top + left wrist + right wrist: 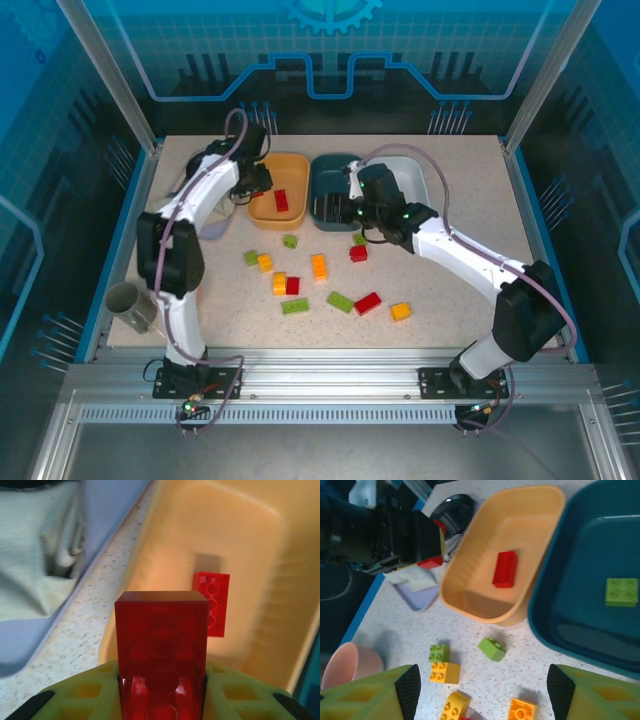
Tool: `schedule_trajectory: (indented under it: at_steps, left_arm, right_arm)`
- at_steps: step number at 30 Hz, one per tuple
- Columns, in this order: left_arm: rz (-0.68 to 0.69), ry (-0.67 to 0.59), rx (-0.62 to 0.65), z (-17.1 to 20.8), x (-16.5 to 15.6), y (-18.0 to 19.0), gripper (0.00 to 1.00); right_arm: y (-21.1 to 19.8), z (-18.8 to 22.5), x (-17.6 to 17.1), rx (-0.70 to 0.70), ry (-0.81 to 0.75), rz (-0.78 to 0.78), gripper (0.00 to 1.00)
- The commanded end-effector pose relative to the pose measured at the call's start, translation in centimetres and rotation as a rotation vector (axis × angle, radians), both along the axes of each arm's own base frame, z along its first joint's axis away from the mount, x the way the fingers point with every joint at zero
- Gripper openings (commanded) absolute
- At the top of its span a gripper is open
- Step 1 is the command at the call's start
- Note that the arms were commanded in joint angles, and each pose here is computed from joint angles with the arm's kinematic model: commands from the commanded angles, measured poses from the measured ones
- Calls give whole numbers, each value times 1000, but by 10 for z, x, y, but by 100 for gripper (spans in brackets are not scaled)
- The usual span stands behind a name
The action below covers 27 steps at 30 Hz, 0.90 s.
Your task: Sort the legos into containers by color
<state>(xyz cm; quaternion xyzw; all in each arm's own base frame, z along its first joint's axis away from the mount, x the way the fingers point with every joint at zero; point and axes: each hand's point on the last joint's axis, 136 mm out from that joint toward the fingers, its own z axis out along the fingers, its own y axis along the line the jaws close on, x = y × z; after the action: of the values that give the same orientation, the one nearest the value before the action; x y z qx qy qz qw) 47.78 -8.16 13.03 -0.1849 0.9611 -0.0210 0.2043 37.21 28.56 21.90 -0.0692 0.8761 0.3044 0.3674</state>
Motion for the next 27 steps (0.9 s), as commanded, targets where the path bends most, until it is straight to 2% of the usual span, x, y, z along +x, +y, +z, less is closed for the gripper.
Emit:
schedule_trajectory:
  at_steps: [1, 7, 10, 13, 18, 22, 24, 27]
  left_arm:
    - [-30, 152, 34, -33, -10, -5, 24]
    - [-33, 232, 59, -63, -6, -8, 28]
    - [-32, 245, 60, -66, -8, -10, 39]
    - [-42, 231, 44, -59, -9, -17, 57]
    - [-67, 140, -24, -19, -6, -36, 74]
    - [-115, 8, -144, 36, -15, -66, 82]
    - [-171, -73, -258, 60, -29, -89, 84]
    - [-303, -177, -401, 88, -64, -123, 88]
  right_arm:
    - [-14, -3, 10, -10, 55, -61, 70]
    - [-28, -16, 5, -33, 96, -90, 70]
    - [-38, -27, -4, -61, 123, -109, 70]
    - [-52, -41, -17, -111, 162, -136, 70]
    - [-106, -68, -58, -273, 313, -264, 70]
    - [-165, -85, -124, -392, 633, -462, 71]
    - [-177, -91, -153, -367, 765, -538, 72]
    - [-179, -103, -179, -227, 863, -653, 71]
